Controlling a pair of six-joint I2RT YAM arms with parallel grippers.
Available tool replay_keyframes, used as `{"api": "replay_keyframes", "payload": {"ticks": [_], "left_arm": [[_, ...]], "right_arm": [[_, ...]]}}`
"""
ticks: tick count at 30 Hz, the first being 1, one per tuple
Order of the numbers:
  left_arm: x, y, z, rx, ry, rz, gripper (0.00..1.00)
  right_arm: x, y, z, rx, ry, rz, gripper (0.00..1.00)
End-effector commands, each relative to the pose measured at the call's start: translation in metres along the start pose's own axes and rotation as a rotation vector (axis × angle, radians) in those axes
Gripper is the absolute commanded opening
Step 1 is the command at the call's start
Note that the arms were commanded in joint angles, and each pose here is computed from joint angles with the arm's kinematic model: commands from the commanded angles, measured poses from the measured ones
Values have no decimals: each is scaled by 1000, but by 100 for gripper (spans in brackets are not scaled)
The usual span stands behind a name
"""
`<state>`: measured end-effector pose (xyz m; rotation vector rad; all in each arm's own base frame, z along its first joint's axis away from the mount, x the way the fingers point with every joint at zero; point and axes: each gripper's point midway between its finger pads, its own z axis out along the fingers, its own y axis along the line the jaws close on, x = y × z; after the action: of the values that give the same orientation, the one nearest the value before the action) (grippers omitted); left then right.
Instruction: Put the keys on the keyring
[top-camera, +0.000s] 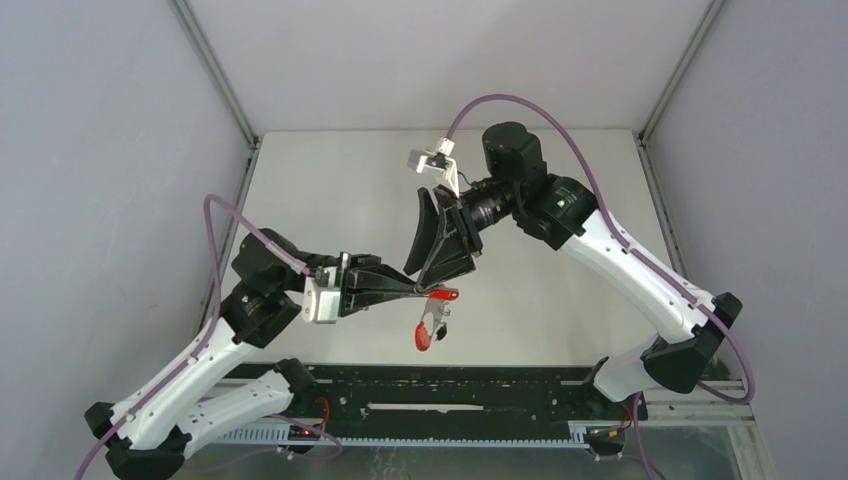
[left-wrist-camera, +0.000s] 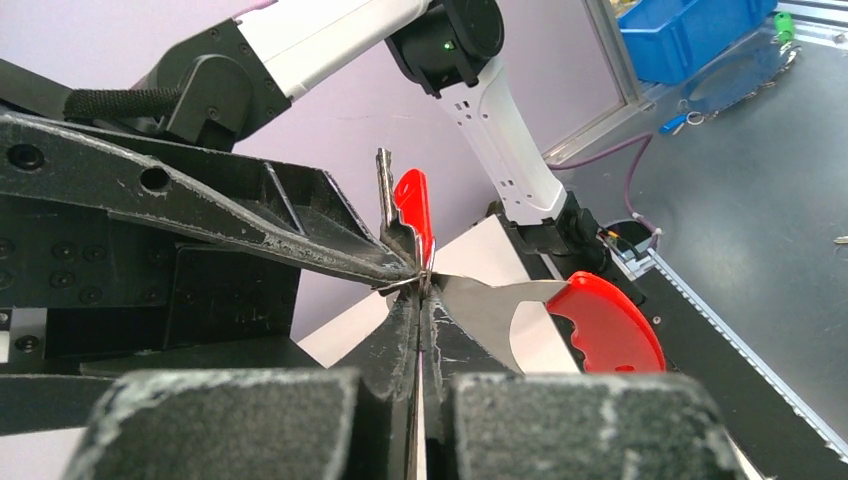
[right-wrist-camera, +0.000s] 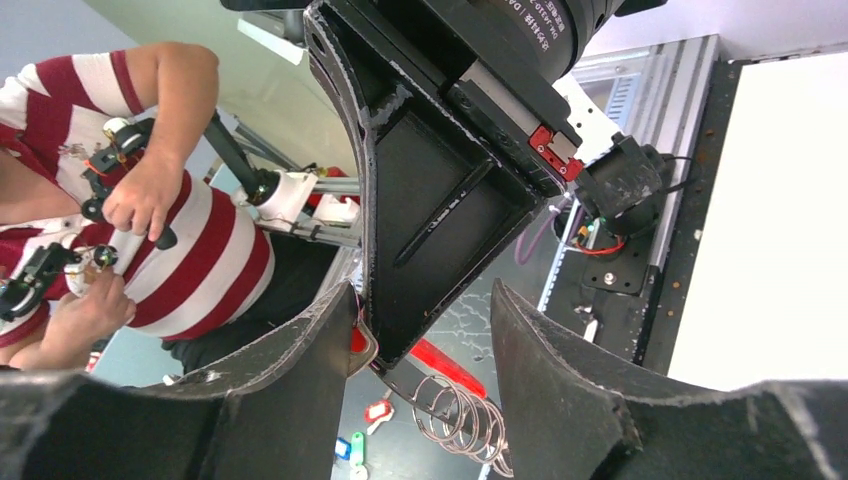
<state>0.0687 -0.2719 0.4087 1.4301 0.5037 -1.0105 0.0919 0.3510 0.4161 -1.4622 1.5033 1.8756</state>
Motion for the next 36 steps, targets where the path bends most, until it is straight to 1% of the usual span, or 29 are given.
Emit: {"api": "replay_keyframes", "payload": {"ticks": [1,2,3,5,6,10,17,29,36], "left_arm": [[-42,24,-3,-91,-69,174,0],[-42,24,-3,-90,-69,178,0],[-41,24,-3,-90,-68,181,0],[-40,23,-3,-93,-66,187,0],[-40,23,-4,-93,-66,190,0],[-37,26,-4,-114,-58,189,0],[-34,22,-4,-106,-60,161,0],[-26,15,-5,-111,-64,132,0],[-27,13,-6,-120,-66,133,0]], "right_arm": [[-3,-1,4,-30,-1,45,61],[-2,0,4,-38,0,53,63],[-1,1,4,-44,1,59,72],[-1,3,4,-51,-3,63,98],[-2,3,4,-52,-6,65,100],[-4,3,7,-53,-11,51,100],[-12,-13,7,-5,-33,73,100],[-30,-10,-3,-17,-42,100,100],[-32,-14,-6,15,-50,106,100]]}}
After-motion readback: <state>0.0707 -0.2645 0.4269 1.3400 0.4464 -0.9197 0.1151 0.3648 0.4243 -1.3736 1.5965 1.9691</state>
